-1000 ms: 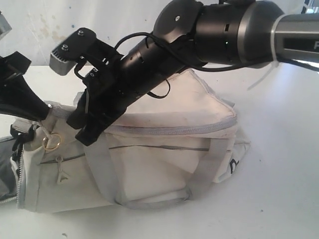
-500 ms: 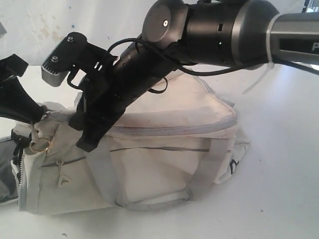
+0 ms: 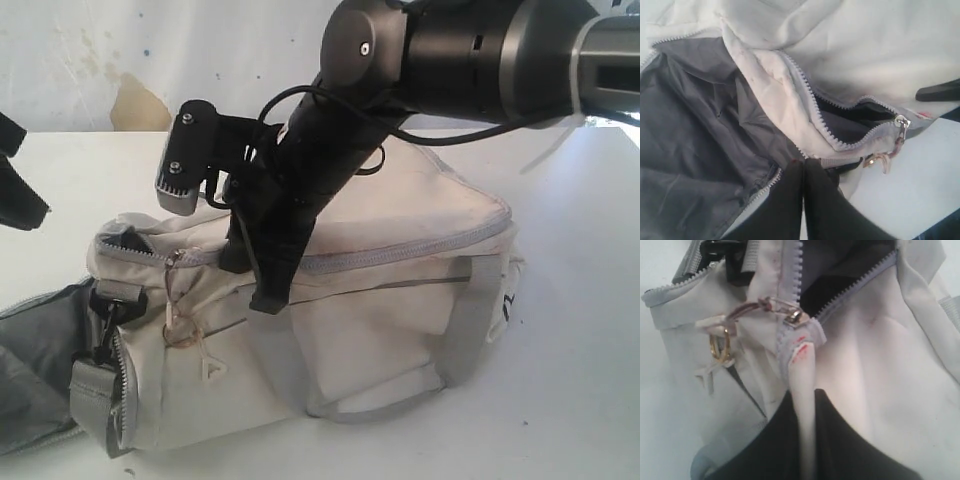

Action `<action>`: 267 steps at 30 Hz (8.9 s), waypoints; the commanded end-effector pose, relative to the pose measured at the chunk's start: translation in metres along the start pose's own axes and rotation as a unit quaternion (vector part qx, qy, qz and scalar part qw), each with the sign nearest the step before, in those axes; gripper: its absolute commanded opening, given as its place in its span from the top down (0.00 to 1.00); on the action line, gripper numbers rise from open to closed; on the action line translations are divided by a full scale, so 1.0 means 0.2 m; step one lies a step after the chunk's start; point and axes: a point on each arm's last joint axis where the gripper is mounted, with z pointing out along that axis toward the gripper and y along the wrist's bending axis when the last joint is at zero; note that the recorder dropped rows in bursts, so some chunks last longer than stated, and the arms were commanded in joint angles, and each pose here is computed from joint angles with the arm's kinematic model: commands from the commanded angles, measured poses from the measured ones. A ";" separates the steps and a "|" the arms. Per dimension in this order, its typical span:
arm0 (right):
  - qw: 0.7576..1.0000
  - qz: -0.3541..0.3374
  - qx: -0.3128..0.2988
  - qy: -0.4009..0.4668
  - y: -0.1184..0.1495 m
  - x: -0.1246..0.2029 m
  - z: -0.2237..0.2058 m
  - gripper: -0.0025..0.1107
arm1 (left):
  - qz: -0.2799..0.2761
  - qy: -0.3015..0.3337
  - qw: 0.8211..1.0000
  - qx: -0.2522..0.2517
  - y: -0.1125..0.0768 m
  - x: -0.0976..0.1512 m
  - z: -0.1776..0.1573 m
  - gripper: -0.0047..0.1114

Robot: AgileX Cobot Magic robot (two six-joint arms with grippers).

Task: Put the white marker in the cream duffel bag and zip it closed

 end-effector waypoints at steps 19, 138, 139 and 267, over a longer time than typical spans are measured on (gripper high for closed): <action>0.968 0.238 0.020 -0.077 -0.04 -0.05 -0.01 0.98 | -0.064 0.004 0.980 0.189 -0.06 0.17 0.23 0.46; 0.994 0.105 0.023 0.000 -0.03 0.01 0.00 0.98 | -0.050 -0.003 0.999 0.004 -0.09 -0.02 -0.01 0.96; 0.996 0.092 0.022 0.001 -0.03 0.01 0.00 0.98 | -0.055 -0.009 0.998 0.001 -0.08 -0.03 -0.02 0.96; 0.982 0.104 0.141 -0.070 0.15 -0.31 0.02 0.53 | -0.018 -0.070 0.993 0.090 -0.14 -0.09 -0.07 0.96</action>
